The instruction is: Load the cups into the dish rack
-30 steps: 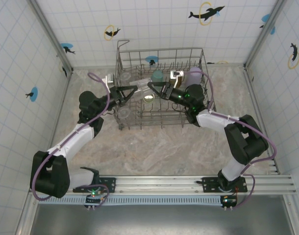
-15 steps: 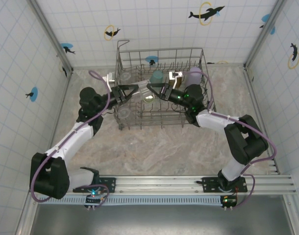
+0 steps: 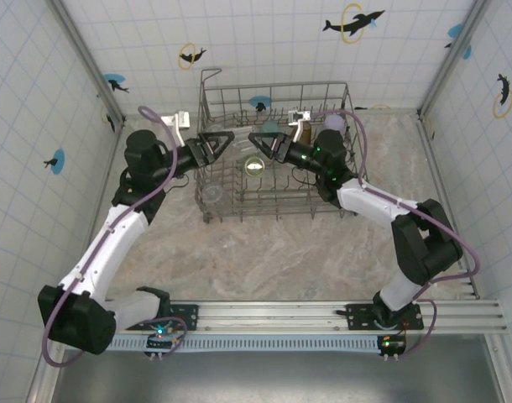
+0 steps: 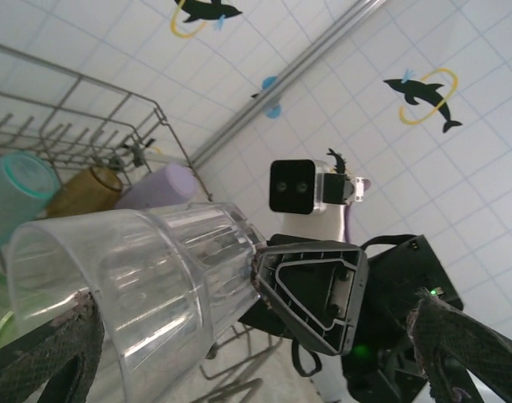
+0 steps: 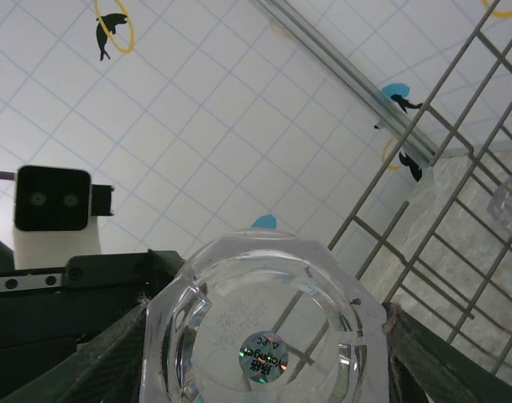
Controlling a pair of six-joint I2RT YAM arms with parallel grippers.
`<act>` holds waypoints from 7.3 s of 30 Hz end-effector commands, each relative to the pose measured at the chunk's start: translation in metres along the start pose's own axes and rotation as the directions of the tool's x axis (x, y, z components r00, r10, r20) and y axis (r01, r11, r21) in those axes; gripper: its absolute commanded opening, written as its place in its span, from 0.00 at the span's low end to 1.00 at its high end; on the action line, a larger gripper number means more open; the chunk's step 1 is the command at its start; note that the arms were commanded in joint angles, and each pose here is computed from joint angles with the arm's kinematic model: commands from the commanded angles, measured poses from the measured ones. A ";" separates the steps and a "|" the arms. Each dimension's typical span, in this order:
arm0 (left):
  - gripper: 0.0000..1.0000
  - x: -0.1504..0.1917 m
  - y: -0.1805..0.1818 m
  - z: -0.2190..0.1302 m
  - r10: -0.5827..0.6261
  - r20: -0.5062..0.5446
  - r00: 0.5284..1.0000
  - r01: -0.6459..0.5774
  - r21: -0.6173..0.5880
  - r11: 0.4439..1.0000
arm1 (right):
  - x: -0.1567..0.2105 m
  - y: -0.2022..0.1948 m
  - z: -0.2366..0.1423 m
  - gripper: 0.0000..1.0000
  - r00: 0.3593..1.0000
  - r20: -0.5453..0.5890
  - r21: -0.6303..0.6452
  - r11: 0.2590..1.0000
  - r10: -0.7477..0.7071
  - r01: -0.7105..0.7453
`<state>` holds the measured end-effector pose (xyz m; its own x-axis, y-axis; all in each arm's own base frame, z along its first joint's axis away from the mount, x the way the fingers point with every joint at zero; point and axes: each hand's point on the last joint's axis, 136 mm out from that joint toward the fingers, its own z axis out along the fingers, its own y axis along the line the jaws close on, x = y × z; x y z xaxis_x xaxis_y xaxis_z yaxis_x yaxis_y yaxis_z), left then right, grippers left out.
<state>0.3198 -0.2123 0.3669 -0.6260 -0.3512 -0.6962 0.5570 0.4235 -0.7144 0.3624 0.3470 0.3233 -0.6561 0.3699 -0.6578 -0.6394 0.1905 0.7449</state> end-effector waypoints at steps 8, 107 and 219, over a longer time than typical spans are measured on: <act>0.97 -0.018 0.030 -0.024 0.197 0.038 0.980 -0.180 -0.276 0.944 | -0.014 0.003 0.007 0.20 0.995 0.008 0.062 0.994 -0.095 0.094; 0.97 -0.002 0.237 -0.110 0.147 0.041 0.988 -0.043 -0.848 0.528 | 0.094 -0.111 0.127 0.23 0.710 -0.577 0.389 0.629 -0.403 0.673; 0.97 0.110 0.330 -0.235 0.283 0.092 0.955 0.106 -0.994 -0.034 | -0.046 -0.171 -0.425 1.00 0.883 0.057 0.973 -0.174 -0.466 -0.154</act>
<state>0.3082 0.0793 0.0645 -0.4477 -0.3101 -0.8387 -0.6106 0.7912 0.0334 0.3341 -0.0773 0.1697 -0.3463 0.3052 -0.8871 0.5574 0.8275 0.0671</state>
